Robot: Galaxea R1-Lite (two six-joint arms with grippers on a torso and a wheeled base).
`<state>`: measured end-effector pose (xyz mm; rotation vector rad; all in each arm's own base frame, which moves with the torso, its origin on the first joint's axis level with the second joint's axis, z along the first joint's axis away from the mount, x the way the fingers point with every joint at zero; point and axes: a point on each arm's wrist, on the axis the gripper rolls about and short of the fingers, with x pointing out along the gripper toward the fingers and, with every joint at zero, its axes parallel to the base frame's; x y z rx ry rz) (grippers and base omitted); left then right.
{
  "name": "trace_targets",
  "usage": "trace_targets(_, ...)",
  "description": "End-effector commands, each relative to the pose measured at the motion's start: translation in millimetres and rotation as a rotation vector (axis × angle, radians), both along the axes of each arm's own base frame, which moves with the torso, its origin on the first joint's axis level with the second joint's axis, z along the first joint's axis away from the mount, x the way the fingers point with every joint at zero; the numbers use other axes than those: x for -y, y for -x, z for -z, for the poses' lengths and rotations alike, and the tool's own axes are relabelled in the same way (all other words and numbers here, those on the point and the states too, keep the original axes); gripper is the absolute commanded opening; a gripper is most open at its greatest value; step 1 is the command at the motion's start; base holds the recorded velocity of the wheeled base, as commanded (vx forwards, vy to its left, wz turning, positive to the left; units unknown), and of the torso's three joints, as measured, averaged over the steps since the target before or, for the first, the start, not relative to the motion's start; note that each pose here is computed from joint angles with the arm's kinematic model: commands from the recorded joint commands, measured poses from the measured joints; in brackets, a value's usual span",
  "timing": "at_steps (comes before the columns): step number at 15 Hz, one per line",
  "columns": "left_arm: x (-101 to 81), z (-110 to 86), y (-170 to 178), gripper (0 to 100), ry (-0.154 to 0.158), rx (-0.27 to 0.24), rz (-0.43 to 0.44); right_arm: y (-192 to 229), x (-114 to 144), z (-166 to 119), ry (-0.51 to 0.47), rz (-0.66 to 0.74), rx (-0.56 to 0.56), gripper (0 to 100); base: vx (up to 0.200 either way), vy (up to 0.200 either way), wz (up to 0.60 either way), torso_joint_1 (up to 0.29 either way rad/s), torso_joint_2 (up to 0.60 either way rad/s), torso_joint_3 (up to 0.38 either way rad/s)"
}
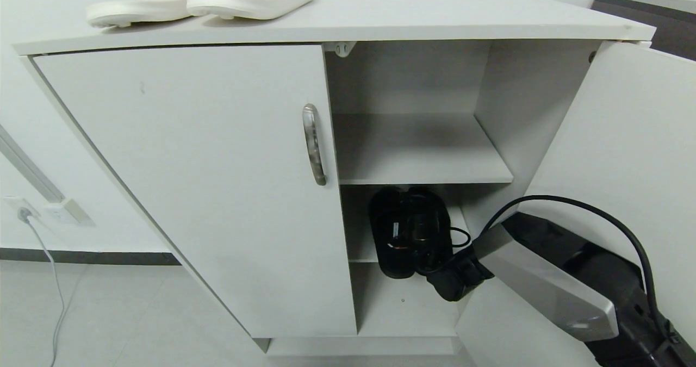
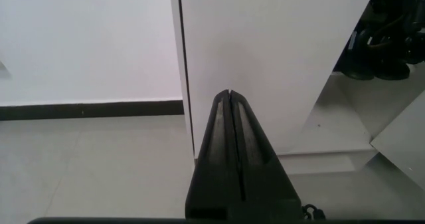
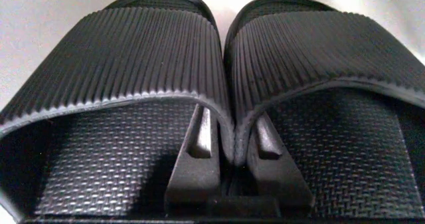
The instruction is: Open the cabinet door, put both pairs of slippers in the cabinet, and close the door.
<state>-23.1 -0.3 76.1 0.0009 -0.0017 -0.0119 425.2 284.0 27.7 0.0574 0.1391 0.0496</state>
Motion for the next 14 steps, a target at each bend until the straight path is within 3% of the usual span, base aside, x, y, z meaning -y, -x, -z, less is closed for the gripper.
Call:
trace_targets(1,0.0,0.5,0,0,-0.001,-0.003,-0.001,-13,2,7,-0.001,0.021,0.011,0,0.000,0.000,0.00,0.000,0.00,0.000)
trace_targets(8,0.0,0.3,0,0,0.001,-0.002,-0.001,-33,1,-13,0.013,0.071,0.010,0,0.000,0.000,0.00,0.000,0.00,0.000)
trace_targets(14,0.0,0.5,0,0,0.001,-0.003,-0.001,-36,-1,3,0.024,0.088,-0.001,0,0.000,0.000,0.00,0.000,0.00,0.000)
